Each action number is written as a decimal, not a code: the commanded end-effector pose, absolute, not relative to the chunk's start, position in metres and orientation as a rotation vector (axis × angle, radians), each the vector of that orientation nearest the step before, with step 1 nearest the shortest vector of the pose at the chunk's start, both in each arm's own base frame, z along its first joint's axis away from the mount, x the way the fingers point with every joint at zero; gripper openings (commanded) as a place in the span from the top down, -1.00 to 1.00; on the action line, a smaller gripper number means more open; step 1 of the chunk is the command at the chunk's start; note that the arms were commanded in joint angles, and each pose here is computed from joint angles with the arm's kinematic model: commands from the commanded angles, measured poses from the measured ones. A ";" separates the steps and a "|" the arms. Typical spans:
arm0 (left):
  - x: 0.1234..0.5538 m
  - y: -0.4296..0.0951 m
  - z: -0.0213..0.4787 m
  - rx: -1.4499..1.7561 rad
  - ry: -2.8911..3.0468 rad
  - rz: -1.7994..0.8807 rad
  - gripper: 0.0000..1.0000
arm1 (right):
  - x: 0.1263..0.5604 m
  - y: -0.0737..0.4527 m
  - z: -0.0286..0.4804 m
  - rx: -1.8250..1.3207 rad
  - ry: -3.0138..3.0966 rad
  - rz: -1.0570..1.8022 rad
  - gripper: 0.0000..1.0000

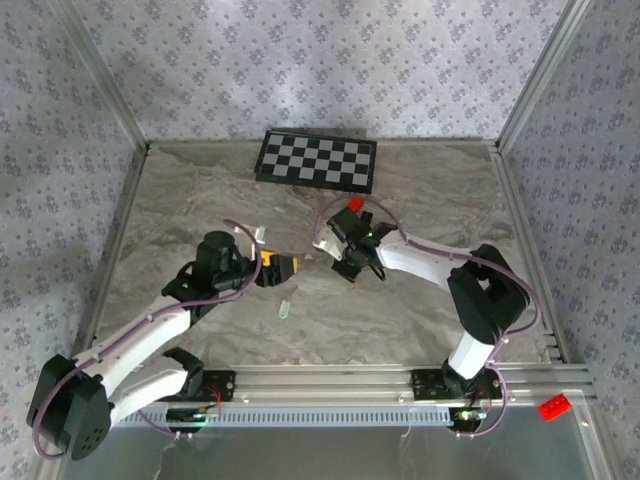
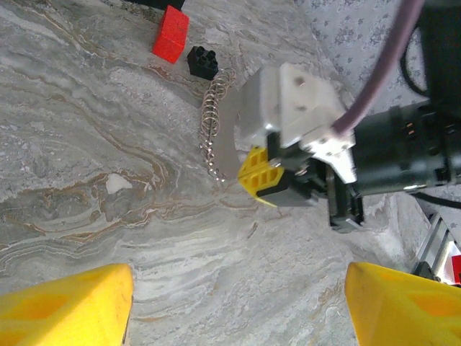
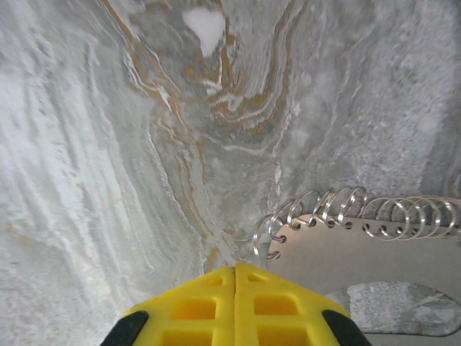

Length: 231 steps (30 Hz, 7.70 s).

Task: Put the keys on the keyring

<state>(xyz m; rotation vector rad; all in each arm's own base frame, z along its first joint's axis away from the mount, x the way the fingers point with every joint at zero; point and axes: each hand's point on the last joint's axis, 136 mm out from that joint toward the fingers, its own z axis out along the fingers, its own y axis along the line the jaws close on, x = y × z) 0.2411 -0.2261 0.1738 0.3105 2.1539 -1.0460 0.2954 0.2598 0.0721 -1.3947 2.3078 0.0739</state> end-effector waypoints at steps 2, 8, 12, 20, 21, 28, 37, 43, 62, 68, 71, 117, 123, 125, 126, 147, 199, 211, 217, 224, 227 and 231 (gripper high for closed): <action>0.240 -0.224 0.181 0.313 2.116 -1.070 -0.54 | 0.285 0.257 0.078 -1.400 2.321 0.136 0.83; 0.236 -0.220 0.184 0.313 2.095 -1.070 -0.54 | 0.295 0.254 0.075 -1.357 2.369 0.110 0.20; 0.235 -0.214 0.181 0.306 2.095 -1.068 -0.54 | 0.295 0.254 0.066 -1.367 2.418 0.103 0.09; 0.236 -0.210 0.176 0.297 2.099 -1.067 -0.54 | 0.310 0.260 0.053 -1.373 2.468 0.064 0.24; 0.236 -0.209 0.177 0.296 2.097 -1.068 -0.54 | 0.314 0.259 0.053 -1.367 2.467 0.035 0.24; 0.237 -0.209 0.178 0.291 2.093 -1.070 -0.54 | 0.317 0.249 0.045 -1.400 2.506 -0.114 0.27; 0.237 -0.209 0.181 0.276 2.075 -1.110 -0.54 | 0.312 0.251 0.041 -1.415 2.515 -0.138 0.31; 0.237 -0.206 0.179 0.264 2.081 -1.106 -0.54 | 0.312 0.252 0.034 -1.436 2.526 -0.157 0.33; 0.238 -0.204 0.180 0.256 2.076 -1.101 -0.55 | 0.315 0.244 0.025 -1.470 2.515 -0.299 0.60; 0.238 -0.203 0.180 0.257 2.079 -1.092 -0.55 | 0.316 0.244 0.027 -1.469 2.510 -0.297 0.82; 0.238 -0.202 0.179 0.261 2.085 -1.081 -0.55 | 0.314 0.244 0.028 -1.475 2.509 -0.303 0.94; 0.155 -0.285 0.295 0.808 1.633 -1.259 0.16 | 0.170 0.275 0.260 -1.183 1.397 0.964 1.00; 0.142 -0.289 0.305 0.859 1.567 -1.280 0.29 | 0.151 0.275 0.281 -1.152 1.276 1.069 1.00; 0.134 -0.292 0.308 0.895 1.536 -1.291 0.31 | 0.148 0.275 0.287 -1.137 1.246 1.091 1.00; 0.130 -0.294 0.310 0.913 1.521 -1.298 0.32 | 0.146 0.275 0.290 -1.134 1.232 1.100 1.00; 0.107 -0.301 0.335 1.039 1.333 -1.282 0.38 | 0.120 0.281 0.311 -1.149 1.090 1.202 1.00; 0.107 -0.305 0.334 1.092 1.252 -1.165 1.00 | 0.116 0.281 0.310 -1.089 1.057 1.201 0.81; 0.114 -0.298 0.321 1.136 1.336 -1.048 1.00 | 0.121 0.267 0.299 -1.153 1.193 0.998 0.38; 0.119 -0.296 0.313 1.172 1.384 -0.980 1.00 | 0.116 0.263 0.292 -1.247 1.242 0.921 0.36; 0.118 -0.295 0.306 1.228 1.420 -0.941 1.00 | 0.116 0.267 0.290 -1.273 1.249 0.912 0.36; 0.118 -0.297 0.305 1.233 1.420 -0.947 1.00 | 0.119 0.270 0.288 -1.272 1.253 0.903 0.33; 0.120 -0.300 0.303 1.238 1.423 -0.948 1.00 | 0.120 0.275 0.292 -1.267 1.238 0.908 0.30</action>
